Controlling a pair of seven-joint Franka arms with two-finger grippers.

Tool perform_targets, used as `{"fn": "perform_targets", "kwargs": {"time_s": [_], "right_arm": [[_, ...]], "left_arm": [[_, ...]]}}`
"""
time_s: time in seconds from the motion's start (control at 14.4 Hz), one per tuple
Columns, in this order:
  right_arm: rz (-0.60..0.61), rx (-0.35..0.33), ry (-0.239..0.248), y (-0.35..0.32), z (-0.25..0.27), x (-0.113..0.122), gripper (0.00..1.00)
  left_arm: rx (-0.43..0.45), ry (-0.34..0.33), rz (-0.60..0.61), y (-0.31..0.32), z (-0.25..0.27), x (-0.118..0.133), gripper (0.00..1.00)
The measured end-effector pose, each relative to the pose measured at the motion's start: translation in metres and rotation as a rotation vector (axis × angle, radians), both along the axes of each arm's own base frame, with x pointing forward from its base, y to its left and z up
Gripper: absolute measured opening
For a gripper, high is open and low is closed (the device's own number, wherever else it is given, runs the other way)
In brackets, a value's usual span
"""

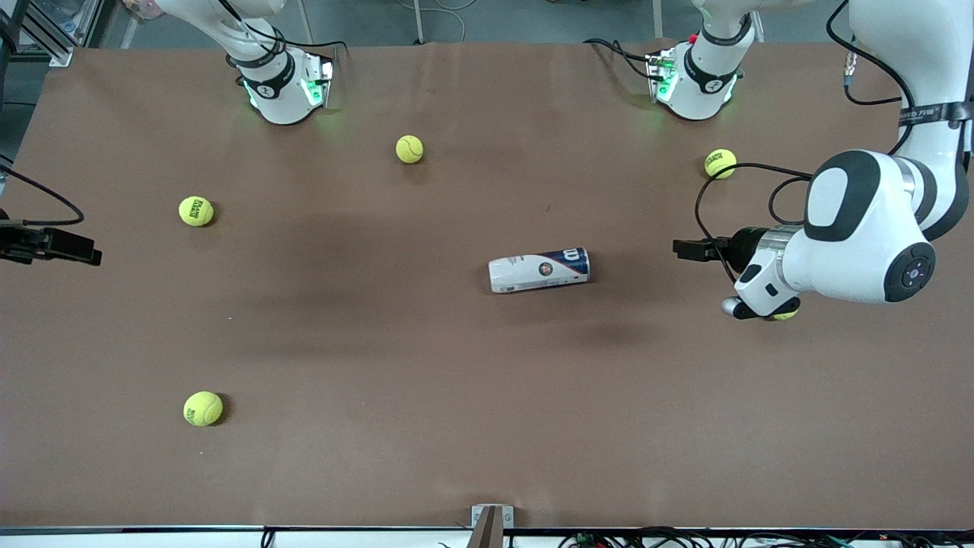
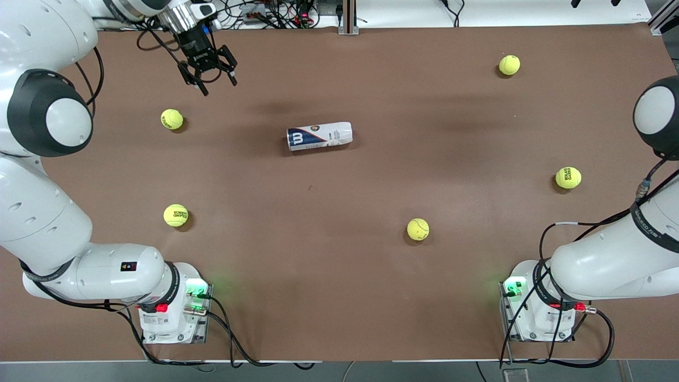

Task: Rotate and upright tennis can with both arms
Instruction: 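Reach the left gripper to the can's base and grasp it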

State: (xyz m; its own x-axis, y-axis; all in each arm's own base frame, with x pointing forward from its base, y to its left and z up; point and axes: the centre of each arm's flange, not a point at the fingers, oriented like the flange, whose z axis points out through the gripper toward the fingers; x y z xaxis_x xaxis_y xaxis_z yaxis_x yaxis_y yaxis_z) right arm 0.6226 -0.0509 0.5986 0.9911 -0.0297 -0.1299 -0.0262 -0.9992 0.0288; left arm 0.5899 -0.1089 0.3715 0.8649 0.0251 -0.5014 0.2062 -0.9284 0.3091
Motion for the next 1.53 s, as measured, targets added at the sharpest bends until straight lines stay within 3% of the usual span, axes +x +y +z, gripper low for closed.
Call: {"fn": "perform_targets", "kwargs": {"time_s": [0.35, 0.77, 1.11, 1.46, 1.53], "right_arm": [[-0.001, 0.011, -0.005, -0.001, 0.018, -0.034, 1.00], [0.003, 0.024, -0.026, 0.000, 0.029, -0.075, 1.00], [0.022, 0.028, -0.047, 0.010, 0.042, -0.097, 1.00], [0.021, 0.029, -0.065, 0.009, 0.047, -0.104, 1.00], [0.021, 0.028, -0.068, 0.009, 0.047, -0.103, 1.00]], "left_arm": [[-0.321, 0.012, 0.148, -0.003, -0.066, -0.026, 1.00], [-0.606, -0.124, 0.347, -0.007, -0.160, -0.082, 1.00], [-0.719, -0.225, 0.444, -0.028, -0.221, -0.100, 1.00], [-0.744, -0.270, 0.477, -0.082, -0.245, -0.106, 1.00], [-0.749, -0.276, 0.477, -0.089, -0.244, -0.102, 0.96]]}}
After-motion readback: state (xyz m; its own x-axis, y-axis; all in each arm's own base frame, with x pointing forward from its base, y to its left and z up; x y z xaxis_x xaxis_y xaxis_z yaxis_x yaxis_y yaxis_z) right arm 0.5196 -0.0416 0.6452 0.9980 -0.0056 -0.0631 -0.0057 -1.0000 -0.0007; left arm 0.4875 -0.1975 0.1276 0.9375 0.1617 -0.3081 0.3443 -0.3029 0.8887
